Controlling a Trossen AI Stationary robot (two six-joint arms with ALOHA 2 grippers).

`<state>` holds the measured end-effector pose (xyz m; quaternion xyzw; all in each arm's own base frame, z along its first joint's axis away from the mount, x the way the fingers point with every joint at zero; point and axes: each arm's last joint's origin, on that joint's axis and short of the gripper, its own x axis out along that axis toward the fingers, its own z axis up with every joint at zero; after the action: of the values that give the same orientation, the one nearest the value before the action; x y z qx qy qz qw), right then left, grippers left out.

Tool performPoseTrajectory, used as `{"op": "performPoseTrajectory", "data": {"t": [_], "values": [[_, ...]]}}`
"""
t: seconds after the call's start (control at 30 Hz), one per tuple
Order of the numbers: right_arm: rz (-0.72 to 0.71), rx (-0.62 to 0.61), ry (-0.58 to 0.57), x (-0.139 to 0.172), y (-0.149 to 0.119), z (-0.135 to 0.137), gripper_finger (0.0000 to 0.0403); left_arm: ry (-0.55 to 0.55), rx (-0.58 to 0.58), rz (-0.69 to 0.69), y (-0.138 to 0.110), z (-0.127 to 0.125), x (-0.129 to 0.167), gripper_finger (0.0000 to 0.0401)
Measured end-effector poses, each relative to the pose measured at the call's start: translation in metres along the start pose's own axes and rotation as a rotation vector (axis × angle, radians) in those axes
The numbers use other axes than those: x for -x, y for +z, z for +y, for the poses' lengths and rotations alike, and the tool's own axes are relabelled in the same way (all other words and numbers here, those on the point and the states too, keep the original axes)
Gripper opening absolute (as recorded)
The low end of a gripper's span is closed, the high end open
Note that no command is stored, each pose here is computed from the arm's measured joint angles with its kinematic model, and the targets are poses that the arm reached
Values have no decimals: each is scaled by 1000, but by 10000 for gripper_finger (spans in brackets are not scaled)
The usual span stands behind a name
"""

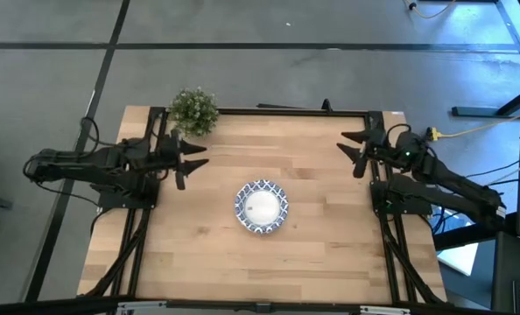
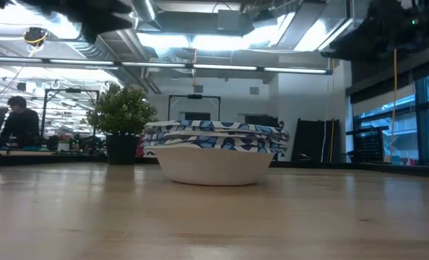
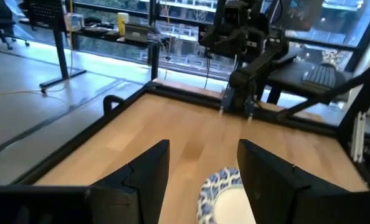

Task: Nest bowls inside each other
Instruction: Return to Home Position

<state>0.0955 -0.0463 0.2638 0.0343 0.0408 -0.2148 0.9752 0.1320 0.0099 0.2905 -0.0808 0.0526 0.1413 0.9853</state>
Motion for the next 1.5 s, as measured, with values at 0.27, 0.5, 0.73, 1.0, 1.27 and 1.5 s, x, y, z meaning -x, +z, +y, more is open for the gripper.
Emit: {"op": "performPoseTrajectory", "data": {"t": [0.27,0.5,0.73,1.0,1.27,1.5], "values": [[-39,-29,27,-8,-31,-1,209,-4,-114,32,-37,8,6,183],[-38,-80,28,-13,-52,-2,209,-3,-105,7,-57,13,11,183],[-58,-82,5,-15,-56,-3,209,42,-95,-30,-67,19,19,183],[-63,-54,-85,-15,-56,-6,209,128,-98,-46,-72,25,20,183],[-63,-52,-85,-15,-56,-6,209,129,-98,-46,-72,25,20,183],[-62,-51,-85,-15,-56,-6,209,129,-98,-46,-72,25,20,183]]}}
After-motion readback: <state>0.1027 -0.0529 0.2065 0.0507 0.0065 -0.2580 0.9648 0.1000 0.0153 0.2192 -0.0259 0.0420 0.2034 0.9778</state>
